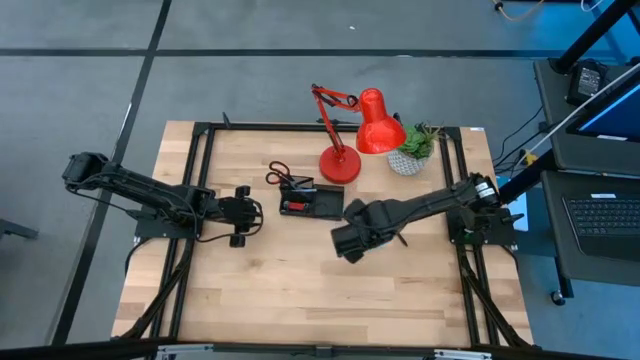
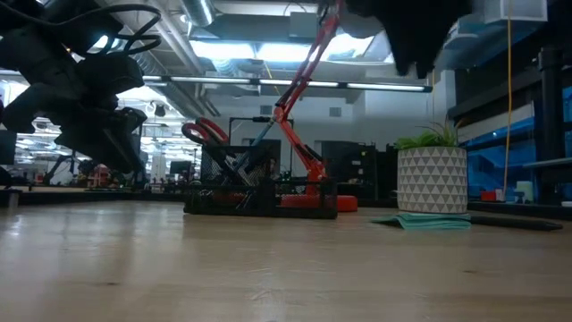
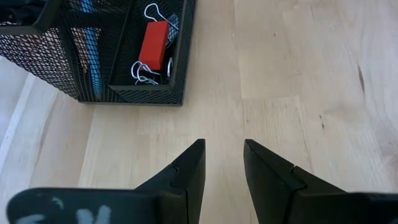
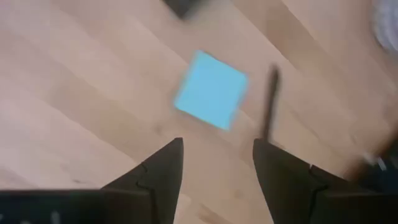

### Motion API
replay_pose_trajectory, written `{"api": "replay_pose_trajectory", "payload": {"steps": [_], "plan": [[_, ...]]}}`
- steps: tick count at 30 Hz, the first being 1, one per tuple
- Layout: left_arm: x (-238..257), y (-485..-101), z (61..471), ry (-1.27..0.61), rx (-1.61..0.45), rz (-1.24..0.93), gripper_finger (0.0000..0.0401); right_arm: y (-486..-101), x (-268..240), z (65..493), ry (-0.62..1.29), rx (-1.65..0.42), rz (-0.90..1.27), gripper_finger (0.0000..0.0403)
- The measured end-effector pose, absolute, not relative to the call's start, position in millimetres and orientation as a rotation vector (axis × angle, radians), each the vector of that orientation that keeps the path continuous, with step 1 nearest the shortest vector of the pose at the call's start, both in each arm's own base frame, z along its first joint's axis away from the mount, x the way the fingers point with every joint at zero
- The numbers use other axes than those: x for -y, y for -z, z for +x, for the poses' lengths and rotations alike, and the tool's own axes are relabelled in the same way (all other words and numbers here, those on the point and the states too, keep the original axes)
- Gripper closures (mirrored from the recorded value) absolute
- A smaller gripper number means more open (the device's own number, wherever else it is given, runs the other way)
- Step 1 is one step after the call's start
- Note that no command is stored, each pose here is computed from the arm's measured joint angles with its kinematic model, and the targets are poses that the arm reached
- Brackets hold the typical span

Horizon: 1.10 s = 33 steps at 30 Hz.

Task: Pick and place office supplies into organizer
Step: Put the black pen into the black desk organizer

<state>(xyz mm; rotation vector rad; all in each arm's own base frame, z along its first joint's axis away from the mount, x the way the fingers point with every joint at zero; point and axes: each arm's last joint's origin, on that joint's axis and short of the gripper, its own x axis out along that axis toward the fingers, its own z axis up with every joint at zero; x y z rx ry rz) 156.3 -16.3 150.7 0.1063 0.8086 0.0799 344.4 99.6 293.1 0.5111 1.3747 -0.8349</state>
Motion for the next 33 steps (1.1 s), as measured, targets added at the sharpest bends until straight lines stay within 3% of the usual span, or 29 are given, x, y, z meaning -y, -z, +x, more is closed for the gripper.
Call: {"api": "replay_pose_trajectory", "payload": {"steps": [19, 26, 33], "plan": [[16, -151, 156, -0.080, -0.808, 0.097, 0.0297, -297, -61, 307, 0.851, -1.357, 0.616, 0.0208], [16, -151, 156, -0.080, -0.808, 0.097, 0.0297, -264, -36, 293, 0.717, -1.339, 0.648, 0.0208], [16, -151, 156, -0.080, -0.808, 0.098, 0.0297, -213, -14, 276, 0.725, -1.335, 0.656, 0.0208]]}}
